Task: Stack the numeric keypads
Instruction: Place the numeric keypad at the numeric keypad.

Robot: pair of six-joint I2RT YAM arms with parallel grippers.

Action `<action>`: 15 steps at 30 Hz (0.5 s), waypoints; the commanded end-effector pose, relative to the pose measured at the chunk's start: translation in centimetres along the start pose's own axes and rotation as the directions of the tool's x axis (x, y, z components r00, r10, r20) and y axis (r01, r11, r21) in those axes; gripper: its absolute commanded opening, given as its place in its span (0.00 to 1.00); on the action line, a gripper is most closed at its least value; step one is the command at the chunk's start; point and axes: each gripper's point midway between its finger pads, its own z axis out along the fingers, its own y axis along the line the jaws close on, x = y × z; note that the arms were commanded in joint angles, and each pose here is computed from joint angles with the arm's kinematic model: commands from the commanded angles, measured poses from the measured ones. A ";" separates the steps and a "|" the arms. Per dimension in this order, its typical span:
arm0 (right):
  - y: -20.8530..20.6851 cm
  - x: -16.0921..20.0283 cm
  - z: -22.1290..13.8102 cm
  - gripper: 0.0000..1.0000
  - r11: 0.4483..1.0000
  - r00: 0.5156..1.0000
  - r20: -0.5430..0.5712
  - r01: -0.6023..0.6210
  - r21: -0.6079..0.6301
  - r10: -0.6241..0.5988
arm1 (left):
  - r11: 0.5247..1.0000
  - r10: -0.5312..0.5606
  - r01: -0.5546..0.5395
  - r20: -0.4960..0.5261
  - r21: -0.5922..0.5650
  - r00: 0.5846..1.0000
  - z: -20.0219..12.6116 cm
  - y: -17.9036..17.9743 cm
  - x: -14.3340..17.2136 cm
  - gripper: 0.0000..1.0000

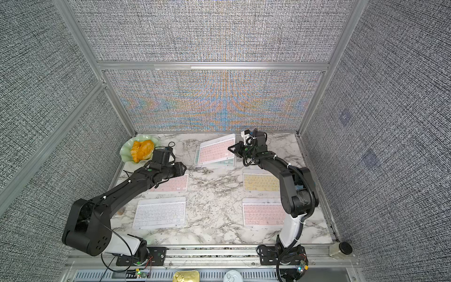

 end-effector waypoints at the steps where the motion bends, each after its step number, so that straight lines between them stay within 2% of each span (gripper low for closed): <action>1: 1.7 -1.1 0.6 0.00 0.997 1.000 0.003 0.029 -0.077 -0.028 | 1.000 0.012 -0.012 -0.005 -0.003 1.000 0.2 0.1 0.0 0.49; 8: 1.0 -1.5 2.3 0.00 0.994 1.000 -0.025 0.002 -0.106 -0.005 | 1.000 0.013 -0.013 -0.018 -0.012 1.000 0.8 0.4 0.2 0.49; 15: -1.1 -0.9 3.5 0.00 0.996 0.998 -0.051 -0.030 -0.083 0.026 | 1.000 0.016 -0.017 -0.038 -0.013 0.999 1.3 0.5 0.6 0.49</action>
